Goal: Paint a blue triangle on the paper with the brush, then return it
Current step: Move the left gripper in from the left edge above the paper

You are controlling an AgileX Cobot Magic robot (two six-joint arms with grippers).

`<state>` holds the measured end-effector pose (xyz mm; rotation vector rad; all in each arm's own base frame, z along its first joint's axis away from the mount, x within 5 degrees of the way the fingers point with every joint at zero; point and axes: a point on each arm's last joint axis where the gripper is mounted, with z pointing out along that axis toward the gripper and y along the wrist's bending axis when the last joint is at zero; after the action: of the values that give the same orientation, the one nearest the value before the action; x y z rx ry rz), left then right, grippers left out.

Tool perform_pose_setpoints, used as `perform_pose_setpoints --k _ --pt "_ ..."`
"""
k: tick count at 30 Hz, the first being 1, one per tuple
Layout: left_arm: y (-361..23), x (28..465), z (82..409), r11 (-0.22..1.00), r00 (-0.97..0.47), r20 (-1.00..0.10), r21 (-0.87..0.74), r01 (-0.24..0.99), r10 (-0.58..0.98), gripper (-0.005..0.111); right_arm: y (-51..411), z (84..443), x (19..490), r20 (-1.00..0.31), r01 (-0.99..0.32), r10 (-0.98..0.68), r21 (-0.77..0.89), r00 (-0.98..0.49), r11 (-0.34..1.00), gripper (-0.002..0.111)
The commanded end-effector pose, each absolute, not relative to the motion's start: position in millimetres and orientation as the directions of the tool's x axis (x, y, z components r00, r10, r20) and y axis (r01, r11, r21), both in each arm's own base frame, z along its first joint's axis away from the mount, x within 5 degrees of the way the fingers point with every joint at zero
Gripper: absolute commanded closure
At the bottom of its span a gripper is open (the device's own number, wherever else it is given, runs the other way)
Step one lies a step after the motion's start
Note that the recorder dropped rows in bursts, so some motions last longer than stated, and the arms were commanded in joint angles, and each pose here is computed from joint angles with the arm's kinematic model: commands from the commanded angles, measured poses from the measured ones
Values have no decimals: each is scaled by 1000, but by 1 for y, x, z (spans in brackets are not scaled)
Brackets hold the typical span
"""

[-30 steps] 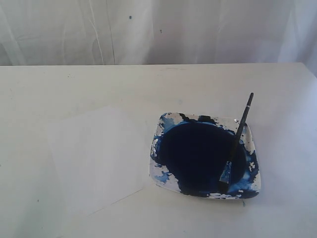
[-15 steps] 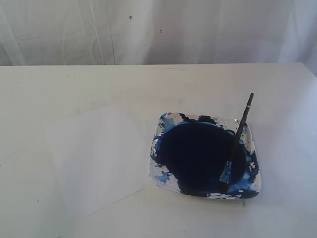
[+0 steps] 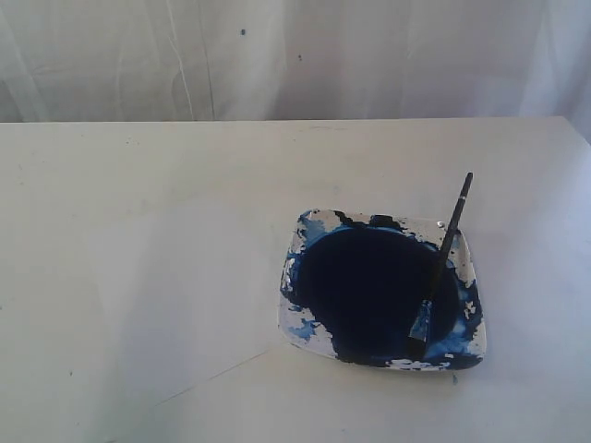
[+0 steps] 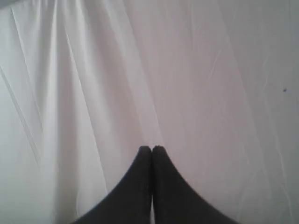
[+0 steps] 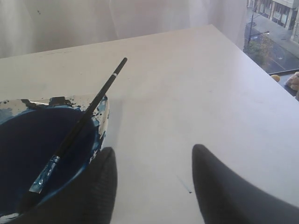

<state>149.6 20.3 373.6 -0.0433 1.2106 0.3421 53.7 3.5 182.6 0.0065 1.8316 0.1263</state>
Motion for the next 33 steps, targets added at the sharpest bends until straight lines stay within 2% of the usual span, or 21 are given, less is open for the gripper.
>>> perform_pose_setpoints --k 1,2,3,4,5,6,7,8,9,10,11,12,13,14,16,22,33 --pt "24 211 359 967 234 -970 -118 -225 -64 107 3 182 53 -964 -61 67 85 -257 994 61" --pt "21 222 354 965 183 -970 -192 -180 -159 107 3 182 53 -964 -61 67 85 -257 994 61" --pt "14 240 343 965 43 -973 -232 -124 -229 107 3 182 53 -964 -61 67 85 -257 994 61" --pt "10 251 338 967 -38 -970 -235 -96 -240 107 3 182 53 -964 -61 67 85 -257 994 61" --pt "5 265 332 984 -145 -973 -171 -52 -177 107 3 182 53 -964 -61 67 85 -257 994 61" --pt "3 275 325 985 -205 -963 -168 -42 -173 107 3 182 53 -964 -61 67 85 -257 994 61" --pt "2 288 319 967 -250 -934 -250 -57 -256 107 3 182 53 -964 -61 67 85 -257 994 61" --pt "-1 301 315 971 -258 -938 -239 -2 -232 107 3 182 53 -964 -61 67 85 -257 994 61" --pt "-3 310 313 957 -256 -931 -284 58 -261 107 3 182 53 -964 -61 67 85 -257 994 61" --pt "-11 322 311 914 -266 -930 -320 249 -254 107 3 182 53 -964 -61 67 85 -257 994 61" --pt "-15 330 305 857 -315 -910 -376 354 -269 107 3 182 53 -964 -61 67 85 -257 994 61" --pt "-14 343 297 784 -397 -873 -449 430 -283 107 3 182 53 -964 -61 67 85 -257 994 61" --pt "-12 352 287 749 -453 -848 -484 453 -274 107 3 182 53 -964 -61 67 85 -257 994 61" --pt "-9 362 271 710 -537 -797 -547 444 -278 107 3 182 53 -964 -61 67 85 -257 994 61" --pt "-7 369 252 681 -604 -745 -600 420 -284 107 3 182 53 -964 -61 67 85 -257 994 61" --pt "-13 377 211 607 -700 -660 -683 407 -273 107 3 182 53 -964 -61 67 85 -257 994 61" --pt "2 389 161 759 -751 -610 -606 237 -253 107 3 182 53 -964 -61 67 85 -257 994 61"
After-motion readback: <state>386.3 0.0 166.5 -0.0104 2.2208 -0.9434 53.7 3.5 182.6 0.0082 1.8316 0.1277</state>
